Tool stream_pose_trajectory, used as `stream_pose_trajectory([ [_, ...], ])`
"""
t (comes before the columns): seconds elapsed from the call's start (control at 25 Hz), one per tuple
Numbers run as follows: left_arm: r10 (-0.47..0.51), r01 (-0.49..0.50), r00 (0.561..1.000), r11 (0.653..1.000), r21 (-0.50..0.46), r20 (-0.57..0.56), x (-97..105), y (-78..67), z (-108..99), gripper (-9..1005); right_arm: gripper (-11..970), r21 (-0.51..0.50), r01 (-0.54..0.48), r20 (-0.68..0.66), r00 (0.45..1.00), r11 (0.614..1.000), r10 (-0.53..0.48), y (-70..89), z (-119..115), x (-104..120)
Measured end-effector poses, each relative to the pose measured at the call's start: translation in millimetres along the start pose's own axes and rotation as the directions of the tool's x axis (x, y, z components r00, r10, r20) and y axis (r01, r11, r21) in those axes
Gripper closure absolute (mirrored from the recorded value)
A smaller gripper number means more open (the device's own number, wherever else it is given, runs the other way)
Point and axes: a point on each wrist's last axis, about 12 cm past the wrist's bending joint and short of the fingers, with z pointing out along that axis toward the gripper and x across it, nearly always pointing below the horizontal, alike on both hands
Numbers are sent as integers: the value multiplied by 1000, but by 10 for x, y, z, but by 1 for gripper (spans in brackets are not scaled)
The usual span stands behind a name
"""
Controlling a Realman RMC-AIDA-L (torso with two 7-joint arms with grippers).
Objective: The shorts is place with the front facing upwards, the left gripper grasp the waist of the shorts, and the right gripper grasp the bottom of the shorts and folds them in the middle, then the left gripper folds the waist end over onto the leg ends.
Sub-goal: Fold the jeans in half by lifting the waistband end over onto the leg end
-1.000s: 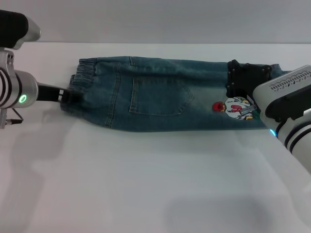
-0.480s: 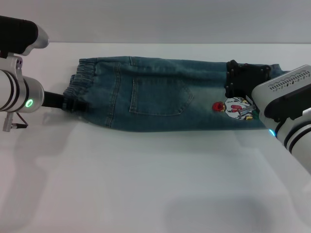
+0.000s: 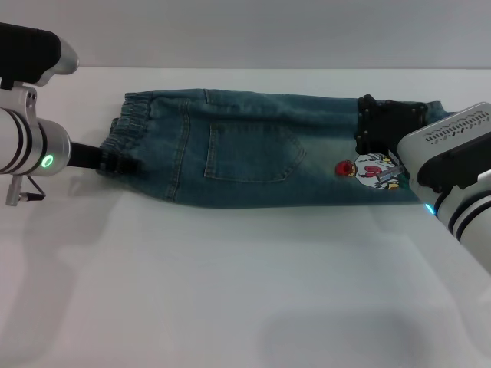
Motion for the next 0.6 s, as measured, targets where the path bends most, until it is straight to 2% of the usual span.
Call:
stream_pose_trajectory([
  [0.6,10,-10,1000,1000,12,-13,10,-32,22,156,960,2,1,-5,1000,1000,-1,-7,-7,18],
])
